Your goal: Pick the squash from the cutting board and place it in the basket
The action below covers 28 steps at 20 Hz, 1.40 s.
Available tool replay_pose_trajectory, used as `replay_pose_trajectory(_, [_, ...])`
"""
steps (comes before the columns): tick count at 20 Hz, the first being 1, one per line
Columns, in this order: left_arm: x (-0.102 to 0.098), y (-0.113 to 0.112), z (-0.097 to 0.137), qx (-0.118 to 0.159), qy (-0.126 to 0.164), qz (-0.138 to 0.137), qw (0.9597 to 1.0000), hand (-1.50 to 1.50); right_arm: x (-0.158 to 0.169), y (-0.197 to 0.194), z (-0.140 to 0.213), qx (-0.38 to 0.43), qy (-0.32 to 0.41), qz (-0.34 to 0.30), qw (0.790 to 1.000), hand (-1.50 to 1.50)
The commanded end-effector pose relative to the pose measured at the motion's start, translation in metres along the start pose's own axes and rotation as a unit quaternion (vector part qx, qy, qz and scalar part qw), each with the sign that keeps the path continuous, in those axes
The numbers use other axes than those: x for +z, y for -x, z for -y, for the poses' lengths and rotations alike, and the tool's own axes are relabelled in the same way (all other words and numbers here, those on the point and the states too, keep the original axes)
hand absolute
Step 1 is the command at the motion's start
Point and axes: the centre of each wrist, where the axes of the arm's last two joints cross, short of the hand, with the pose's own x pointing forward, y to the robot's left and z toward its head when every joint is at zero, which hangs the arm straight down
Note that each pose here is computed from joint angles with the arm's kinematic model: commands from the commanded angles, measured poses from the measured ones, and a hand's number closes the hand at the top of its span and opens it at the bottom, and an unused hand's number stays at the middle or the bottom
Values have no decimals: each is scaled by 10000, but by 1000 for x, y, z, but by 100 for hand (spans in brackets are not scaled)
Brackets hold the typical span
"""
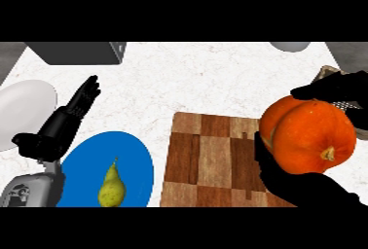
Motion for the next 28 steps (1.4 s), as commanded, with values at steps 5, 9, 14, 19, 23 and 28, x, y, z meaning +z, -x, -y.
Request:
replay_pose_trajectory(5, [-3,-2,2,-1,40,112,9999,0,-55,-22,36,290,513,-760,9954,150])
replay_pose_trajectory(9, [-2,6,12,-26,-18,54,10000,0,-84,-5,36,509,888,-949,9902,150])
replay_pose_trajectory(14, [8,-4,-3,15,33,161,9999,0,-131,14,69,183,1529,-1146,9814,150])
replay_pose_trajectory(19, [6,3,14,-25,105,79,9999,0,-164,27,94,245,2039,-1376,9690,150])
replay_pose_trajectory(23, [3,4,7,-52,-4,69,10000,0,-178,55,119,348,2068,-1547,9655,150])
replay_pose_trajectory(28, [8,10,-1,57,110,33,9999,0,-197,109,125,355,1738,-1745,9685,150])
